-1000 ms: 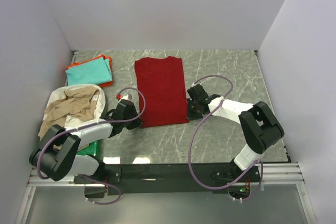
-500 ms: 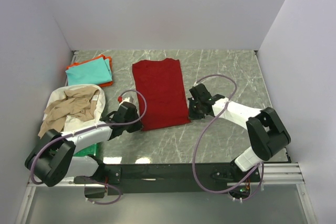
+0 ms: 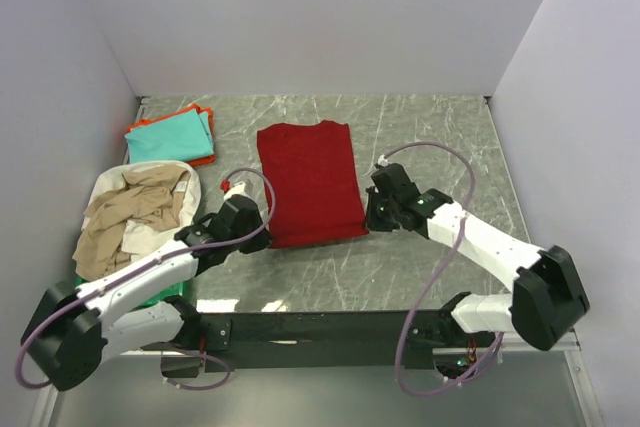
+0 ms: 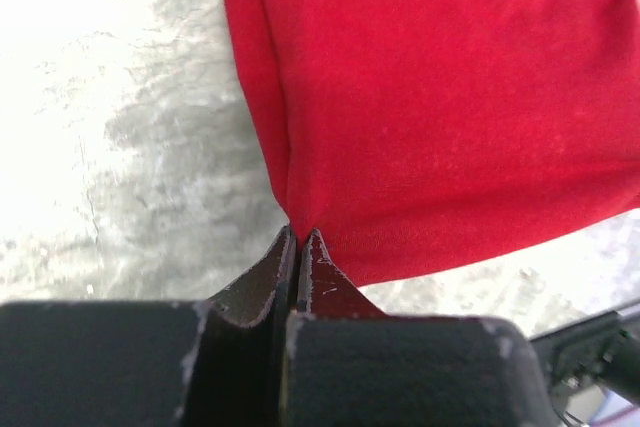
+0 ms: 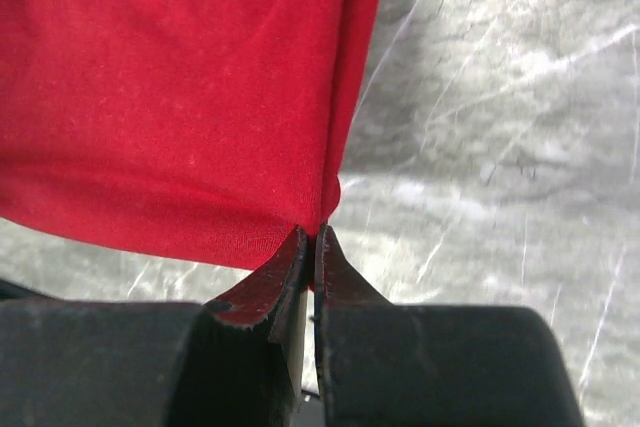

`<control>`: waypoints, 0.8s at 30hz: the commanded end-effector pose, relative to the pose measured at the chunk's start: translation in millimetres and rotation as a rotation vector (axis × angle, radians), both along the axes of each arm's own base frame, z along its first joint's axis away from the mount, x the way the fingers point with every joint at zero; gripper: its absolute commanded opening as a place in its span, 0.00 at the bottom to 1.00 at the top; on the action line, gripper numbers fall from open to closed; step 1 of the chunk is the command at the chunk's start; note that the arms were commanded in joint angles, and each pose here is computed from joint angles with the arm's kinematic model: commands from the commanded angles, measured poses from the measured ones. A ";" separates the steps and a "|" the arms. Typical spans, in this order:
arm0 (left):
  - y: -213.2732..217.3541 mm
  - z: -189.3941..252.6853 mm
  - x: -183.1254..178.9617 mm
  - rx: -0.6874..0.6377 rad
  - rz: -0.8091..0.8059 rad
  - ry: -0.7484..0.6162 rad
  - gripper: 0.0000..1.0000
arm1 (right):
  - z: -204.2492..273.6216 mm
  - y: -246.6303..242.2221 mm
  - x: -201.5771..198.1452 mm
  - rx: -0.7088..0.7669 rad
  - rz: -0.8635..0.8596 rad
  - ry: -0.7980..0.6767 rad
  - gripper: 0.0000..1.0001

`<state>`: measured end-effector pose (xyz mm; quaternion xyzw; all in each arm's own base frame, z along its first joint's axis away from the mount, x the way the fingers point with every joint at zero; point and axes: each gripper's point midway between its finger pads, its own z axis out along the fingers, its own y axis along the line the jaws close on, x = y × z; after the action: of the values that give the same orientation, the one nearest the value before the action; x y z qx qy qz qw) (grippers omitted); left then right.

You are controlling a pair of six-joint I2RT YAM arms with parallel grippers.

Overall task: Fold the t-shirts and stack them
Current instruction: Fold the tshirt

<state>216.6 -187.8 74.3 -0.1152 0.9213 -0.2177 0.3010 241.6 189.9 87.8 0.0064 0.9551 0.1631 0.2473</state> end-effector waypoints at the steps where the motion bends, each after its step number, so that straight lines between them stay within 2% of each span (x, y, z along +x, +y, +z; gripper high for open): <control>1: 14.8 21.2 -5.3 0.038 0.041 -0.027 0.00 | 12.7 -20.3 -15.7 -0.064 -0.044 -0.027 0.00; 12: -2.4 82.0 -32.6 -0.093 -0.006 -0.119 0.00 | 63.1 -15.5 -44.7 -0.023 -0.044 -0.122 0.00; 19: -20.2 96.8 -14.3 -0.114 -0.026 -0.180 0.00 | 95.9 -19.3 -20.4 -0.015 -0.098 -0.211 0.00; 24: -21.6 120.0 6.4 -0.116 0.011 -0.277 0.01 | 114.9 -20.9 5.8 -0.005 -0.123 -0.257 0.00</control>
<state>199.2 -207.8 154.4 -0.0983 0.8893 -0.2707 0.3553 222.7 177.3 180.1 0.0302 0.9273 0.1610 0.3364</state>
